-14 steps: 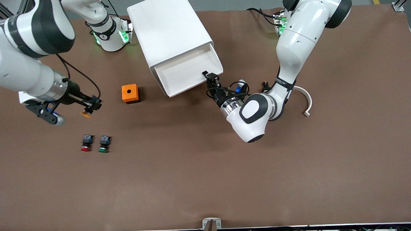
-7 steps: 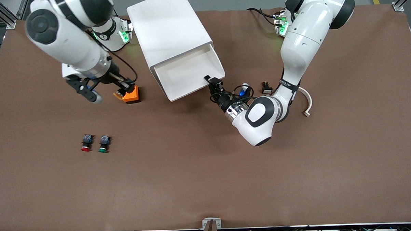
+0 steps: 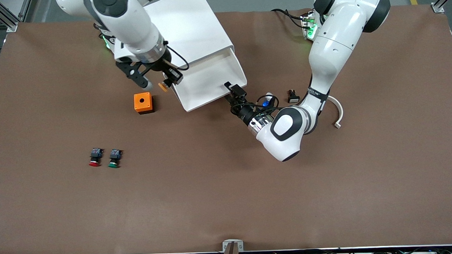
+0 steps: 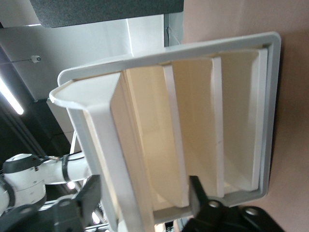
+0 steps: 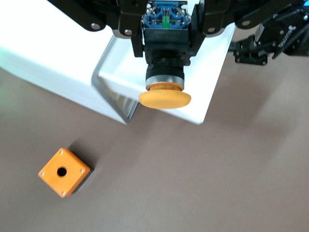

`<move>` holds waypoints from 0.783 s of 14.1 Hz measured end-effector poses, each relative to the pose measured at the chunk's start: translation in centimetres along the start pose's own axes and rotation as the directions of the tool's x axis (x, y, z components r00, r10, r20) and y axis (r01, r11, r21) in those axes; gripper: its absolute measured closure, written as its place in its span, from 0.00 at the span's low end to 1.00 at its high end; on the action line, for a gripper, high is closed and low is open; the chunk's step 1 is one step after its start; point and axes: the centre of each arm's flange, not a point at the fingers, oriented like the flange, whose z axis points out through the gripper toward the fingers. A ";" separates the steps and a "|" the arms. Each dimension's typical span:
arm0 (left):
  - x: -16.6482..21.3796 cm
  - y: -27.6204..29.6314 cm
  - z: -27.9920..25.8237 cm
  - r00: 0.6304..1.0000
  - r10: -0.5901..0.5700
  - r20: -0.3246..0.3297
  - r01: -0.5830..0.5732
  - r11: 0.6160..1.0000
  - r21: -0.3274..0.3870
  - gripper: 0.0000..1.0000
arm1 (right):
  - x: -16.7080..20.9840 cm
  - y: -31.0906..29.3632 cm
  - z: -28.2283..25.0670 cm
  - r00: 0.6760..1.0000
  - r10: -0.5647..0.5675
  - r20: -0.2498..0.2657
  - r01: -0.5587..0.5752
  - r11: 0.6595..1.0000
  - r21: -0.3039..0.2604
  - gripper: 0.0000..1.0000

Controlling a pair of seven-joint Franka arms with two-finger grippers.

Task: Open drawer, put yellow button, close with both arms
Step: 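Carry the yellow button into the open drawer with the right gripper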

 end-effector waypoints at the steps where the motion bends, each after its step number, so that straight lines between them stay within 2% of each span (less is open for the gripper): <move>1: -0.1 -0.2 -0.2 0.999 0.043 0.013 -0.043 0.999 0.005 0.02 | -1.4 -0.2 0.5 1.000 0.009 -0.002 -0.009 1.000 0.008 0.59; 4: -0.6 -0.8 -1.0 0.977 0.212 0.033 -0.212 0.977 -0.001 0.00 | -5.2 -0.9 2.0 0.999 0.040 -0.005 -0.039 0.998 0.041 0.59; 6: -0.8 -1.3 -2.0 0.944 0.328 0.040 -0.328 0.945 -0.018 0.00 | -7.2 -1.3 3.0 0.998 0.062 -0.004 -0.061 0.996 0.057 0.59; 9: -0.7 -1.8 -4.2 0.860 0.508 0.043 -0.505 0.861 -0.062 0.00 | -9.4 -2.1 5.5 0.996 0.087 -0.013 -0.086 0.995 0.052 0.59; 11: -0.4 -1.7 -5.8 0.782 0.623 0.024 -0.618 0.780 -0.100 0.00 | -10.7 -2.7 7.3 0.995 0.101 -0.022 -0.100 0.994 0.049 0.59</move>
